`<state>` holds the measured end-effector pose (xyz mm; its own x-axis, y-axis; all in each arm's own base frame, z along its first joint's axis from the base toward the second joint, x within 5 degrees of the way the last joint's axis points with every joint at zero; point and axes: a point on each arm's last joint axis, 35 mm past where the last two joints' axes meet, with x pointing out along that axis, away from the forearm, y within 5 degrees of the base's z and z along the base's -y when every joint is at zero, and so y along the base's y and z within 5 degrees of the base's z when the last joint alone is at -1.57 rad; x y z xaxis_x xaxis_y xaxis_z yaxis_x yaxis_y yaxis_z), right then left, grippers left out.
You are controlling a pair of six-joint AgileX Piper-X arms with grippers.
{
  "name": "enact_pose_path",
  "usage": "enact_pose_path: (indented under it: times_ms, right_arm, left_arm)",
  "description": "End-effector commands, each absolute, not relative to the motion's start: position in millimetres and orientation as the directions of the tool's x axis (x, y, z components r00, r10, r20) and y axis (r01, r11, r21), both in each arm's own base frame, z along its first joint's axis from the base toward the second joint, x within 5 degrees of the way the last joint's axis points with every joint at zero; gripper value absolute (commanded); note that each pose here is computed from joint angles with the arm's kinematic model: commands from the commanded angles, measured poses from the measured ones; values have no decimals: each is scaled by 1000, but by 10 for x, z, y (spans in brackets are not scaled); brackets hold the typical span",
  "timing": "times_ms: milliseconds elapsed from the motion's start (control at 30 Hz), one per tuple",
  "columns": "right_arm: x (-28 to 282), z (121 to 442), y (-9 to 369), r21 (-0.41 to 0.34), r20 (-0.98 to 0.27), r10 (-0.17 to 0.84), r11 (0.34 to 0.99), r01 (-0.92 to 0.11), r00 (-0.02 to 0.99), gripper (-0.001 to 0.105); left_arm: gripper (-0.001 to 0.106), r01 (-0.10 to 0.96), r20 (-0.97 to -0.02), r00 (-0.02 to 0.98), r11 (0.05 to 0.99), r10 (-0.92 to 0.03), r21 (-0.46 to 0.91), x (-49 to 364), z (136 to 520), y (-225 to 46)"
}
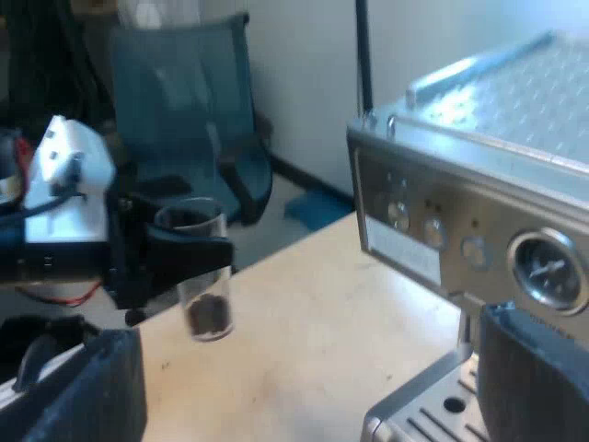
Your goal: Pour the beans into the coffee machine
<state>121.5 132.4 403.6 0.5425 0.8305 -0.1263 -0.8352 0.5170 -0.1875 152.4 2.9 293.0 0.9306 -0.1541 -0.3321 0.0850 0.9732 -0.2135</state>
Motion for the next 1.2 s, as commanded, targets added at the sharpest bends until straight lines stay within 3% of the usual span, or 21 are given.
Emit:
enact_pose_path:
  times_ms: [33, 200, 367, 467, 800, 1200]
  right_arm:
    - [1137, 4147, 1232, -207, -65, 819, 548, -811, 570, 79]
    - [1056, 4232, 1096, -217, -13, 753, 640, -737, 658, 79]
    - [1017, 4315, 973, -213, 50, 632, 763, -610, 773, 79]
    - [1020, 4375, 950, -204, 103, 589, 802, -562, 802, 79]
    - [1028, 4451, 920, -227, 170, 517, 849, -477, 839, 79]
    - [1029, 4451, 919, -226, 170, 513, 851, -473, 841, 79]
  left_arm:
    - [29, 88, -349, 924, 974, -159, -210, 1424, 3101, 17]
    - [29, 101, -322, 933, 976, -160, -194, 1338, 3439, 9]
    - [29, 129, -210, 964, 976, -165, -173, 1253, 3864, -6]
    - [29, 170, -154, 969, 972, -195, -162, 1191, 4071, -46]
    - [29, 255, -79, 960, 957, -267, -138, 1316, 4600, -152]
    - [29, 349, -128, 921, 926, -367, -146, 2109, 4992, -448]
